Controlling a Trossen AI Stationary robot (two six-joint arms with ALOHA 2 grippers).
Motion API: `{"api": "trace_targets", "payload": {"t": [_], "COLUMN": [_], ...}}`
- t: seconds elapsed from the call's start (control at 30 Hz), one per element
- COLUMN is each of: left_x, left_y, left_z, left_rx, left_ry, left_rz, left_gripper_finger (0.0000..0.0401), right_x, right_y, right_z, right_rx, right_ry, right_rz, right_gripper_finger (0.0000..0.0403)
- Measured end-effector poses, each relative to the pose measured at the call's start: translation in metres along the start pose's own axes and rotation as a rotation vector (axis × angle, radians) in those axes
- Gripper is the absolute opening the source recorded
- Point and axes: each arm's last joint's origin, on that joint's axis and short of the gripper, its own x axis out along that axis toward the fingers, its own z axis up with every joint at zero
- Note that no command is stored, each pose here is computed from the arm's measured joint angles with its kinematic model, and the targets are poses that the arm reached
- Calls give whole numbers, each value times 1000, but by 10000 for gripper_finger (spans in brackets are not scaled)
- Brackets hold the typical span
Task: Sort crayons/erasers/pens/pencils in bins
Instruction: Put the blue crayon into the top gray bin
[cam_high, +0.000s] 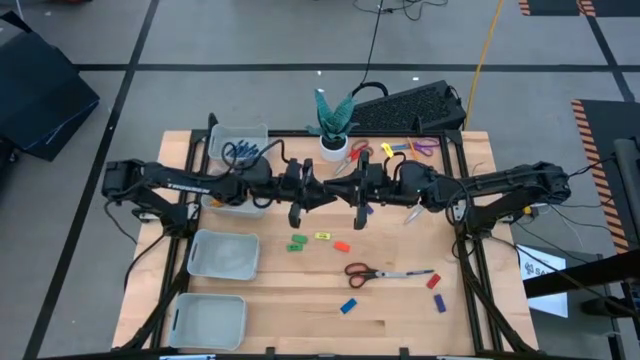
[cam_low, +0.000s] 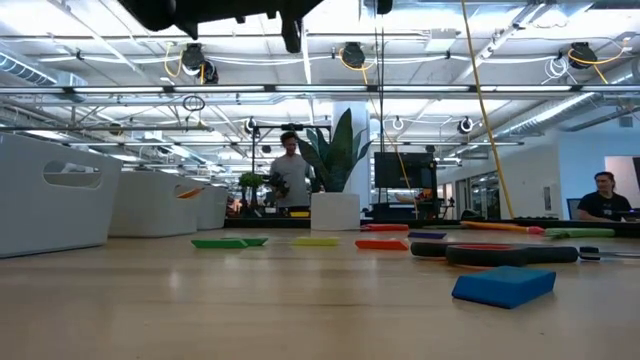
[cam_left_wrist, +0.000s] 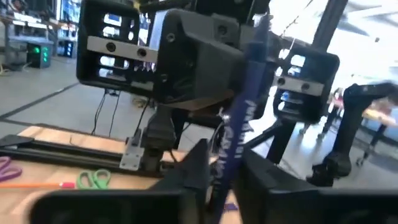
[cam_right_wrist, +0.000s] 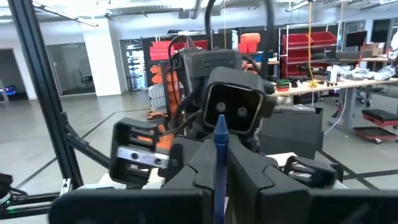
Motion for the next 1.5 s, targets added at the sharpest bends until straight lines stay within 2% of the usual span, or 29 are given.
{"api": "trace_targets", "payload": {"t": [0.07,0.2,0.43,0.57,0.67,0.77,0.93,1.03,1.17,1.3,1.4,1.5], "left_x": [-1,-6,-18,-42,-71,-106,-170,-189,-200,-209,-213,-214], "left_y": [0,6,12,22,35,57,109,139,176,206,219,224], "left_z": [3,13,42,52,59,66,65,55,34,6,-9,-15], "left_rx": [18,14,42,52,46,22,-102,-161,-214,-291,-339,-361], "left_ry": [34,115,313,533,665,761,953,1046,1169,1290,1342,1360], "left_rz": [6,50,147,285,407,619,1078,1208,1251,1237,1230,1231], "left_gripper_finger": [21,25,17,22,24,17,17,21,24,18,20,38], "right_x": [0,0,-3,-10,-14,-18,-23,-23,-18,-18,-27,-35], "right_y": [0,-1,-1,-3,-6,-8,-12,-15,-14,-6,11,36], "right_z": [0,-1,2,11,7,-2,-31,-53,-75,-102,-119,-130], "right_rx": [10,28,43,40,19,-9,-26,-61,-87,-127,-157,-195], "right_ry": [2,6,-1,-16,59,169,452,636,801,1012,1169,1240], "right_rz": [-2,-28,-29,-107,-186,-202,-200,-146,-76,-2,113,212], "right_gripper_finger": [19,49,171,242,286,314,321,311,301,300,300,299]}}
